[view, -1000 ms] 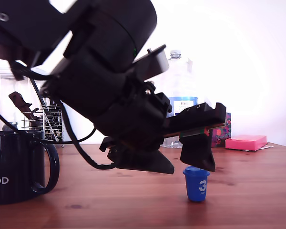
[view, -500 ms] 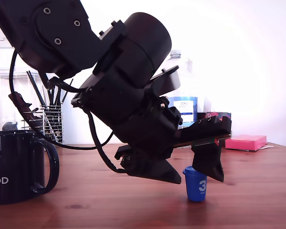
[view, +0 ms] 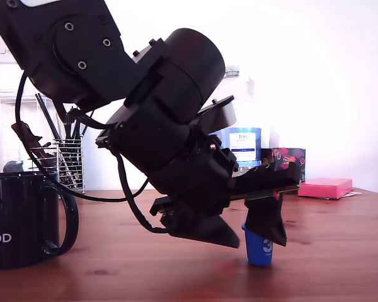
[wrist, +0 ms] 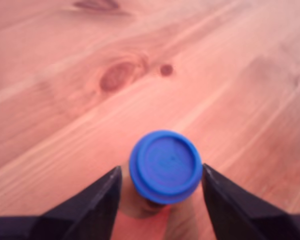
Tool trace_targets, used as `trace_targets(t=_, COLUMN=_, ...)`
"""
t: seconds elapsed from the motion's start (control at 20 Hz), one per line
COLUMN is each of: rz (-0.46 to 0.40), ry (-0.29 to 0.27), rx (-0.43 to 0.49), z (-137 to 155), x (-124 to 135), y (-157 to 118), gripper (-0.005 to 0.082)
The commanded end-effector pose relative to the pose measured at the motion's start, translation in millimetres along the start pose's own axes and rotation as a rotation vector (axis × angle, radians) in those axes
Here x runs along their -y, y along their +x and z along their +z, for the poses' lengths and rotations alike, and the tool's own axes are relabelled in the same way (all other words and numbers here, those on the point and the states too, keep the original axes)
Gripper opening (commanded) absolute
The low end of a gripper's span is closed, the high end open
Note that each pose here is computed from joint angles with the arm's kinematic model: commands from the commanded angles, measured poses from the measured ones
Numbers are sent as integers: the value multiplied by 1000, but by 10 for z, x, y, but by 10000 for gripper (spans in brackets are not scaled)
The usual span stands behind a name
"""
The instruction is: Pick up the coffee capsules from the table one by one and drop them inside the nearest coffee cup
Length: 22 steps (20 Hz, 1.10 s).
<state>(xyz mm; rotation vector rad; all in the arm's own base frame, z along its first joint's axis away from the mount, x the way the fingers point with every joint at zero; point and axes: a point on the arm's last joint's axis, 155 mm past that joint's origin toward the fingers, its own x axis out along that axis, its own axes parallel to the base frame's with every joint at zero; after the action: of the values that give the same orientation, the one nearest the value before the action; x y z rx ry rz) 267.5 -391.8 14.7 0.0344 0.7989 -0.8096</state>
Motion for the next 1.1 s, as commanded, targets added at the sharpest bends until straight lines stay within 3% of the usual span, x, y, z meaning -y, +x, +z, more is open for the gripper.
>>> trace_targets(t=0.0, rz=8, ry=10, rx=-23, z=-61, x=-40, y=68, gripper=348)
trace_targets(t=0.2, rz=21, ry=22, rx=-22, z=-59, x=-64, y=68, gripper=232)
trace_targets(t=0.35, rz=26, ry=22, rx=-20, z=-57, x=-75, y=69, gripper=225)
trace_targets(t=0.6, rz=26, ry=23, rx=-20, z=-58, x=-74, y=69, gripper=120)
trace_targets(t=0.9, rz=8, ry=27, rx=23, z=75, x=-17, y=30, gripper=110)
trace_targets(t=1.05, rz=0, ry=69, rx=46, z=195, x=30, y=-78, gripper=110)
